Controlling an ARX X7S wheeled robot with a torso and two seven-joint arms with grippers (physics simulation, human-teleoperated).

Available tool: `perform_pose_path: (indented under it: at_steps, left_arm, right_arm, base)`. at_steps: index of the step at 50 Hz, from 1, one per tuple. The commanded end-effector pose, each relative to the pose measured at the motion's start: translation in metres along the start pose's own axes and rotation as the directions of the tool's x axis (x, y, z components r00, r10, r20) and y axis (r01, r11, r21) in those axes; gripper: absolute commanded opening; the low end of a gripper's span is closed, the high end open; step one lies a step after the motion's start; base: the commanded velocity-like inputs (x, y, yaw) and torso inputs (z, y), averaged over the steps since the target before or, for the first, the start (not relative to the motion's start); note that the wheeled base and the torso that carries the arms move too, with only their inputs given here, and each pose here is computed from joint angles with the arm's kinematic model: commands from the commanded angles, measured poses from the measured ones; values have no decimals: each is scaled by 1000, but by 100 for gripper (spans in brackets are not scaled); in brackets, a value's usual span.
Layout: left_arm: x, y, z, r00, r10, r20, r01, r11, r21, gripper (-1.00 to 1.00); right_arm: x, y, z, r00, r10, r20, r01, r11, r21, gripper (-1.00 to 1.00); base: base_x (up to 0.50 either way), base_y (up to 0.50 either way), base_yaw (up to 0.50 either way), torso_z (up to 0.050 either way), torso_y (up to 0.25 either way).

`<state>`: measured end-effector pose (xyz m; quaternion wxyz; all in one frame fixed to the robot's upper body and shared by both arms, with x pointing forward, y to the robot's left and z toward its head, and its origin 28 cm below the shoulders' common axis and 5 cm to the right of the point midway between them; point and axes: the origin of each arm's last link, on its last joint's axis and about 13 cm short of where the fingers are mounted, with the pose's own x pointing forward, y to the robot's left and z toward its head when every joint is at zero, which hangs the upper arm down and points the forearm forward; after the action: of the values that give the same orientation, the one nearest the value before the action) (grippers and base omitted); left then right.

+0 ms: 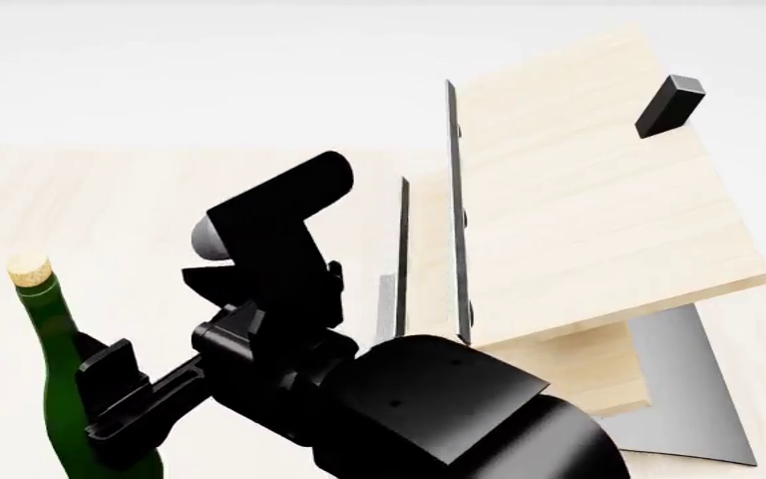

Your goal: Put the wine bottle on the wine rack.

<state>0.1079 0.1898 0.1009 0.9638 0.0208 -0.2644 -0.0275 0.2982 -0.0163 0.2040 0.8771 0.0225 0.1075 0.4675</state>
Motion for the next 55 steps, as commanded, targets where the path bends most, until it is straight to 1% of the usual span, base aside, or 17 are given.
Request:
perform_pose_path:
  at_steps: [1, 9, 11, 17, 26, 31, 33, 39, 45, 47, 55]
  left_arm:
    - [0, 0, 0, 1000, -1, 0, 1, 1000, -3, 100]
    - [-1, 0, -1, 1000, -3, -1, 3, 1000, -3, 100]
    - [-1, 0, -1, 1000, -3, -2, 3, 1000, -4, 100]
    - [-1, 0, -1, 1000, -5, -2, 5, 1000, -4, 100]
    - [-1, 1, -1, 1000, -4, -1, 4, 1000, -8, 100]
    - [-1, 1, -1, 1000, -3, -1, 3, 1000, -7, 100]
    - [0, 1, -1, 1000, -2, -3, 2, 1000, -8, 100]
    - [-1, 1, -1, 1000, -3, -5, 3, 1000, -8, 100]
    - [-1, 1, -1, 1000, -2, -4, 2, 1000, -9, 100]
    - [-1, 1, -1, 1000, -3, -4, 3, 1000, -9, 100]
    - [-1, 1, -1, 1000, -3, -6, 3, 1000, -10, 100]
  right_arm:
    - [12, 2, -5, 1000, 14, -27, -14, 1000, -5, 100]
    - [19, 7, -9, 999, 25, -30, -26, 1000, -18, 100]
    - [21, 8, -8, 1000, 26, -4, -26, 1000, -17, 100]
    - [32, 8, -8, 1000, 10, 19, -9, 1000, -23, 100]
    - [47, 15, -12, 1000, 25, -2, -25, 999, -34, 100]
    - [51, 17, -16, 999, 36, -16, -37, 999, -26, 100]
    - [53, 16, -17, 1000, 27, -17, -27, 999, -35, 100]
    - [56, 16, -9, 999, 35, 28, -34, 999, -15, 100]
    - [61, 15, -8, 999, 27, 43, -27, 1000, -11, 100]
    - [64, 12, -7, 999, 22, 43, -23, 1000, 20, 100]
    - [69, 13, -8, 998, 40, 55, -42, 998, 35, 100]
  base:
    - [0, 0, 0, 0, 0]
    - [0, 0, 0, 0, 0]
    - [0, 0, 0, 0, 0]
    - [0, 0, 0, 0, 0]
    - [0, 0, 0, 0, 0]
    - [0, 0, 0, 0, 0]
    - [0, 0, 0, 0, 0]
    - [0, 0, 0, 0, 0]
    - [0, 0, 0, 0, 0]
    - [0, 0, 0, 0, 0]
    - [0, 0, 0, 0, 0]
